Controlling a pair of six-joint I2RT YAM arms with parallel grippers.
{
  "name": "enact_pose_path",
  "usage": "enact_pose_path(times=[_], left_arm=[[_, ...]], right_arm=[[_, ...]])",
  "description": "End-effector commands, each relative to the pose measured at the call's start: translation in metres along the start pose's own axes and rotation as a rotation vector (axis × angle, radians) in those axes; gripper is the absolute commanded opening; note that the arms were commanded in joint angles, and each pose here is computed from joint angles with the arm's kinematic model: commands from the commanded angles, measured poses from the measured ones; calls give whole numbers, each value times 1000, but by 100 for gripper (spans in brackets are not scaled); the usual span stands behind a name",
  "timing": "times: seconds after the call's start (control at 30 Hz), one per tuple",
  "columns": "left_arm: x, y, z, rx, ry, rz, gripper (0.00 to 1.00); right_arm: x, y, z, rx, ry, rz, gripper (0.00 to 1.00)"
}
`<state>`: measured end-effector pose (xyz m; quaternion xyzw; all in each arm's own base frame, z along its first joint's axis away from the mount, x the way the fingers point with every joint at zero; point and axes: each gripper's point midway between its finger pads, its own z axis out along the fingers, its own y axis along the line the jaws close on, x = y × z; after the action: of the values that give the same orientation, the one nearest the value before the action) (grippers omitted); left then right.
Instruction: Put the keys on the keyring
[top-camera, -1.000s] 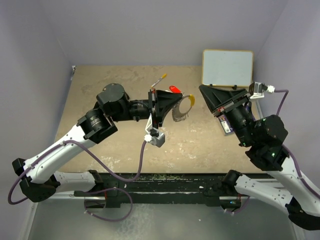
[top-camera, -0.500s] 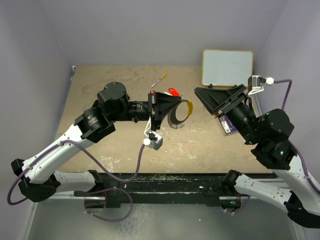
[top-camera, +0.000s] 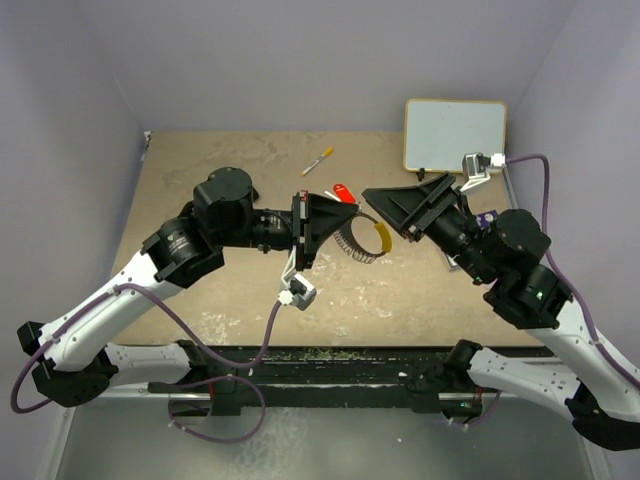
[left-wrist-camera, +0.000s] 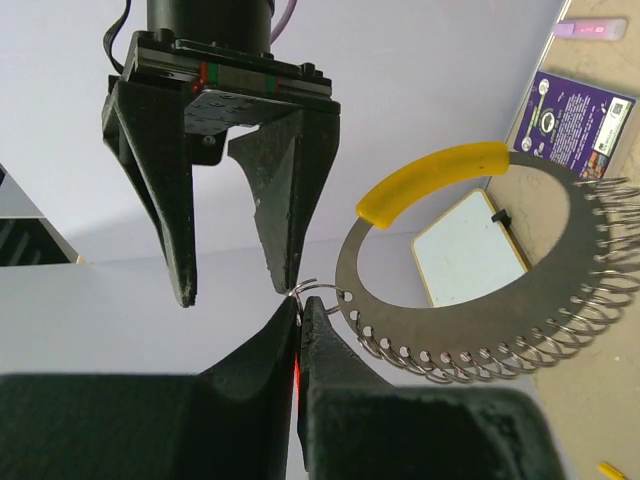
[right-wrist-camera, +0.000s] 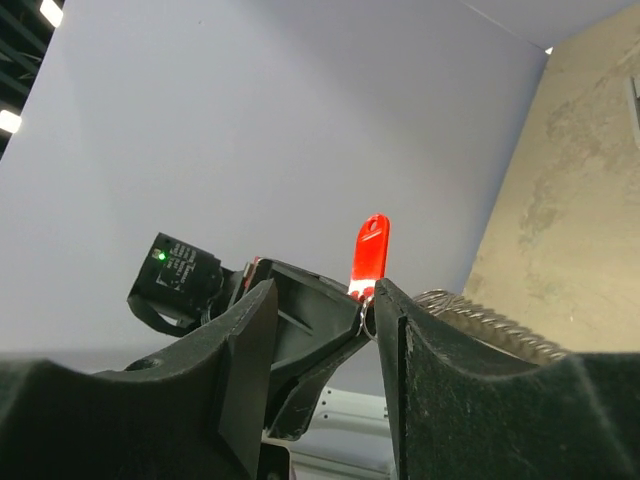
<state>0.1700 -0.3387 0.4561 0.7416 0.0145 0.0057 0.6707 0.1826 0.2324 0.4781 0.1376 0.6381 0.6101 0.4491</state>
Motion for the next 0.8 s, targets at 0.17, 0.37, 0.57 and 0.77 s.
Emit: enact_pose_path(times=[0.17,0.37,0.57,0.77], left_arm=[[-15,35,-14,-77,-30,110,3],[-11,37,-14,-84,-14,115,3],[-11,36,-13,-84,-15,115,3],[-8,34,-12,-81,-6,120,3]], right_arm=[[1,13,-2,-61,12,38,51],[0,11,2,-59,-3,43,53],[0,9,2,-56,-3,51,54],[5,9,6,-63,11,79,54]])
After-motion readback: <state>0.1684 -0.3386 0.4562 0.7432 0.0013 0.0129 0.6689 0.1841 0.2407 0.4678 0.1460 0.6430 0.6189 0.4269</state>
